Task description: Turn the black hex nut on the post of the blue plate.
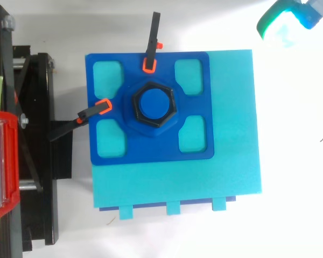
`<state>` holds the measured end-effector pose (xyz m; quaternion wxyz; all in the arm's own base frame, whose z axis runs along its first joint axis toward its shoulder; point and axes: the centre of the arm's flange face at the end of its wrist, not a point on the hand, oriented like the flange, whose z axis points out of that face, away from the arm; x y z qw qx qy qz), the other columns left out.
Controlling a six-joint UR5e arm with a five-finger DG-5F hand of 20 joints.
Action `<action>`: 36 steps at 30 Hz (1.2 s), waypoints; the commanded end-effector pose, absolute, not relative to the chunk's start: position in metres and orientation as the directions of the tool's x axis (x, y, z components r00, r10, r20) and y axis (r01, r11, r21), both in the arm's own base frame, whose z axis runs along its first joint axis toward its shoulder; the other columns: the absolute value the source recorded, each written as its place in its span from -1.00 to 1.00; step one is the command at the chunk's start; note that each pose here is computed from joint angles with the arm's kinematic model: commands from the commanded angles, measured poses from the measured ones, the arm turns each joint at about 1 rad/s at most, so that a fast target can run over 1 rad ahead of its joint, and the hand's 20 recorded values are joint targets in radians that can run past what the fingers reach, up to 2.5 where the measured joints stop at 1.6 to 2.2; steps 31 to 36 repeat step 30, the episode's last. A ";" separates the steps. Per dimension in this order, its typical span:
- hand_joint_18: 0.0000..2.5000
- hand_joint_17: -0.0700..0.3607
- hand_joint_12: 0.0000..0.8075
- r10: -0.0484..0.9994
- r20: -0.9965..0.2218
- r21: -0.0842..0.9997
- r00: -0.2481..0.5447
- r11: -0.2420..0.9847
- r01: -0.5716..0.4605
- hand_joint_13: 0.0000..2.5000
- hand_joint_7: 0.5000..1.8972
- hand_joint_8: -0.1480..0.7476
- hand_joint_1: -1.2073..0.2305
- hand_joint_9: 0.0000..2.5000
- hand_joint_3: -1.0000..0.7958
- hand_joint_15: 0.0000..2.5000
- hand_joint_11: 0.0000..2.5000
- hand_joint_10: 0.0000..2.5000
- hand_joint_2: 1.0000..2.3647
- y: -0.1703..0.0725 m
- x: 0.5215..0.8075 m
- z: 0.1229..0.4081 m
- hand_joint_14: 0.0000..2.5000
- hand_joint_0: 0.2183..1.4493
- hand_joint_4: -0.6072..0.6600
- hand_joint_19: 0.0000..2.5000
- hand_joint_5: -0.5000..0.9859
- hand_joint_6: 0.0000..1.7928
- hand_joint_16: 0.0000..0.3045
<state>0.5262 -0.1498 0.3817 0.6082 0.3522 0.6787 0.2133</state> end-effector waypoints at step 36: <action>-1.00 -0.11 -0.12 0.738 -0.675 0.718 -0.012 0.661 0.219 -1.00 -0.82 -0.29 -0.02 -1.00 -0.44 -1.00 -1.00 -1.00 -1.00 -0.150 0.526 0.382 -1.00 -0.62 0.06 -1.00 -0.67 -0.44 -0.65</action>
